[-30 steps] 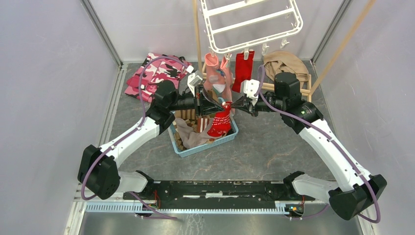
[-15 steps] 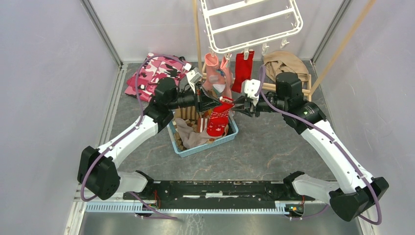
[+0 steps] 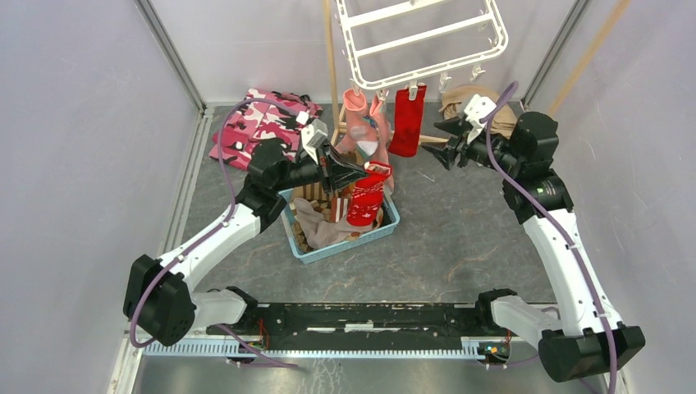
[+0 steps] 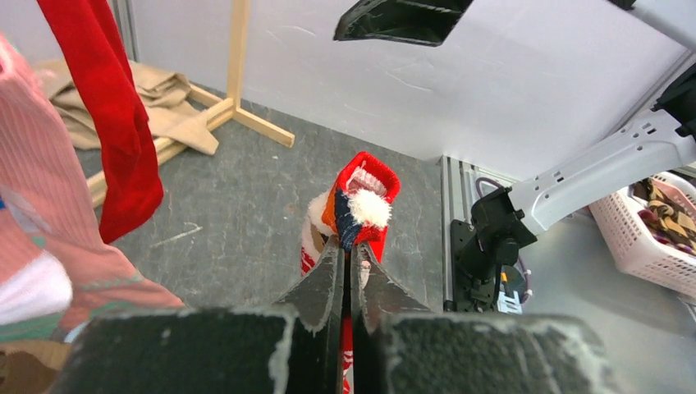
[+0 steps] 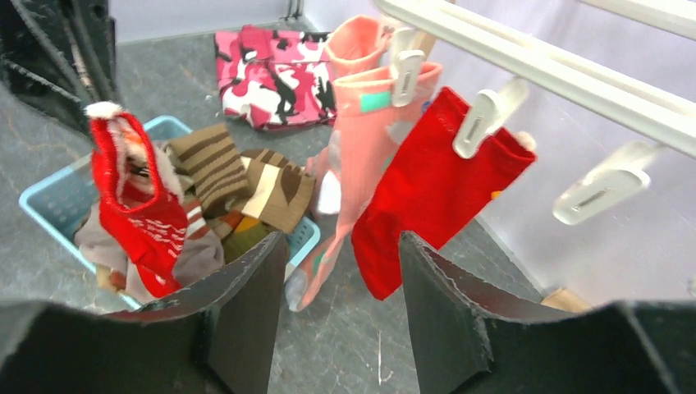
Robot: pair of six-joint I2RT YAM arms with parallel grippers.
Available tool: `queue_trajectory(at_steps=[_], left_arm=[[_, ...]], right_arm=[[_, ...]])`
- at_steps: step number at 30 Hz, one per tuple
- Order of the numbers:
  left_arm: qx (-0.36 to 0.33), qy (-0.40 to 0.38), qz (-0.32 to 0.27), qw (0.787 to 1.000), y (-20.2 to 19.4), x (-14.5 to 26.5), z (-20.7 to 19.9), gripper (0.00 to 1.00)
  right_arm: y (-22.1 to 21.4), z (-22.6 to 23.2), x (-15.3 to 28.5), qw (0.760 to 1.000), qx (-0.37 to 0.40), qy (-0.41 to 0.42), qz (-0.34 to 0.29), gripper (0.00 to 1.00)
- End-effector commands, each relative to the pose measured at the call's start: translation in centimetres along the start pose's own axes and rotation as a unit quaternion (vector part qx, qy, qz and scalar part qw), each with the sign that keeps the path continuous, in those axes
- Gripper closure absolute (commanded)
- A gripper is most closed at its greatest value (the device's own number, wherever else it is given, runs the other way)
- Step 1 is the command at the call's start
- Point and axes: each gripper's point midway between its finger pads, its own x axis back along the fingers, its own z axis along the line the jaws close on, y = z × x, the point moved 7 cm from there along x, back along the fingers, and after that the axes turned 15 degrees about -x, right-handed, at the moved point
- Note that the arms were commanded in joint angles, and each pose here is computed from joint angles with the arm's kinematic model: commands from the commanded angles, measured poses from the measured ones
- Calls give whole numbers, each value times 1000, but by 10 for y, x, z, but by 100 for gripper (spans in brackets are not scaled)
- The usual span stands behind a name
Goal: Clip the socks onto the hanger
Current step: Open the clamp at the hanger.
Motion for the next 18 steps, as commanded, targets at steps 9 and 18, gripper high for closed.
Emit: queue_trajectory(at_steps=[9,18], left_arm=[[-29,-5,-100,995,39,-6,-6,98],[-78,-14,-73,994,36,-13,2,98]], right_arm=[[29,-51,18,986,-45,-61,-150,32],[35,-76,10,986,28,-38,-159,17]])
